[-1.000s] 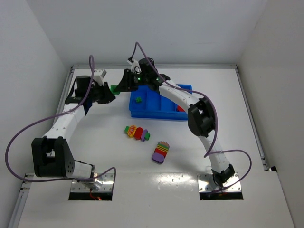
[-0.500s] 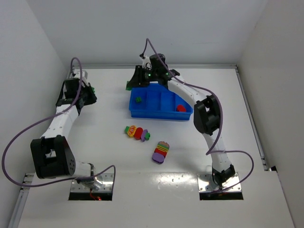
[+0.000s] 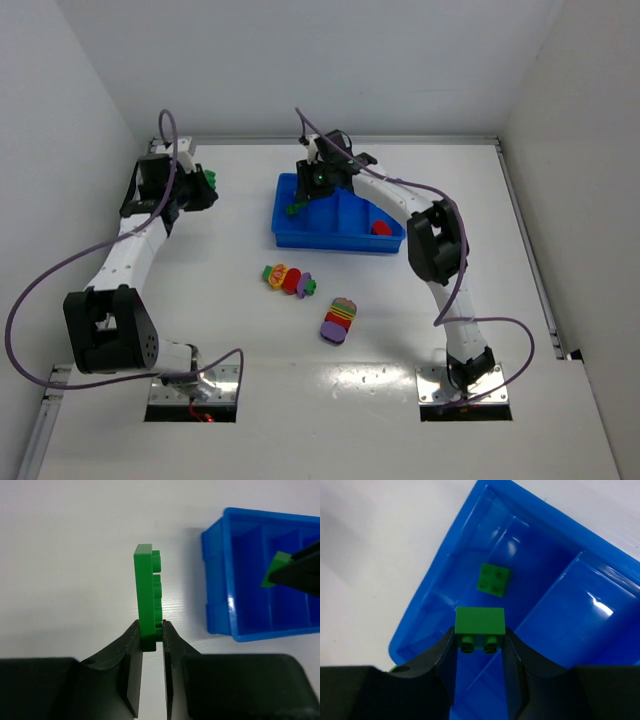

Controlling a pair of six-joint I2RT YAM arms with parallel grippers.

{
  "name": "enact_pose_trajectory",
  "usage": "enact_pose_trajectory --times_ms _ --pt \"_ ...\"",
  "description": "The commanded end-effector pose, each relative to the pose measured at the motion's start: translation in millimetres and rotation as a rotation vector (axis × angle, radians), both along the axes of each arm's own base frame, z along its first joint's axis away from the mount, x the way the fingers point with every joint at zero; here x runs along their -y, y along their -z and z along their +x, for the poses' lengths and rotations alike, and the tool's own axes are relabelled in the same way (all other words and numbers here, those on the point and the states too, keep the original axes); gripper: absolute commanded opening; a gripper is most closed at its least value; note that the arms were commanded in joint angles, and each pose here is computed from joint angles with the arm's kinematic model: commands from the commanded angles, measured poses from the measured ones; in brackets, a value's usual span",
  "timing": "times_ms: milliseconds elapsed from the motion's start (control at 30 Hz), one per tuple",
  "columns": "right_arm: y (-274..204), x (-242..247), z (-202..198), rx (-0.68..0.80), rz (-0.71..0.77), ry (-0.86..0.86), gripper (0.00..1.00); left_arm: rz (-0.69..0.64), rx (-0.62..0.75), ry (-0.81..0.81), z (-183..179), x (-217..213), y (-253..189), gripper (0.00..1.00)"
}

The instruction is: Sort the legos into containers by color

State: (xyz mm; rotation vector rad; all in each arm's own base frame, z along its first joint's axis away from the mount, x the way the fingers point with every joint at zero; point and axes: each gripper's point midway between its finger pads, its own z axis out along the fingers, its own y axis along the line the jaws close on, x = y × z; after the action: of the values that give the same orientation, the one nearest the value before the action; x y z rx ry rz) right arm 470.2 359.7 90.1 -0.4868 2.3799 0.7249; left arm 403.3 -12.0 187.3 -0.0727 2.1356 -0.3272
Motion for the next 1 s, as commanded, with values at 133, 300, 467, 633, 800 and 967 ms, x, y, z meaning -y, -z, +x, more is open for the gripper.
enact_pose_trajectory --times_ms 133,300,467,633,800,967 --pt "0 1 0 0.076 -0.074 -0.047 0.33 -0.057 0.06 0.203 13 46 -22 0.07" --pt "0 2 1 0.08 -0.081 -0.04 0.62 -0.087 0.047 0.296 15 70 -18 0.11" --pt "-33 5 9 0.139 -0.046 -0.013 0.68 -0.094 0.036 0.389 24 104 -15 0.15" --pt "-102 55 36 0.283 -0.072 0.172 0.71 -0.105 0.014 0.489 30 146 -4 0.15" --pt "-132 136 40 0.339 -0.166 0.339 0.76 -0.093 -0.004 0.507 47 169 12 0.16" --pt "-121 190 24 0.294 -0.212 0.404 0.76 -0.065 -0.063 0.448 61 176 42 0.2"
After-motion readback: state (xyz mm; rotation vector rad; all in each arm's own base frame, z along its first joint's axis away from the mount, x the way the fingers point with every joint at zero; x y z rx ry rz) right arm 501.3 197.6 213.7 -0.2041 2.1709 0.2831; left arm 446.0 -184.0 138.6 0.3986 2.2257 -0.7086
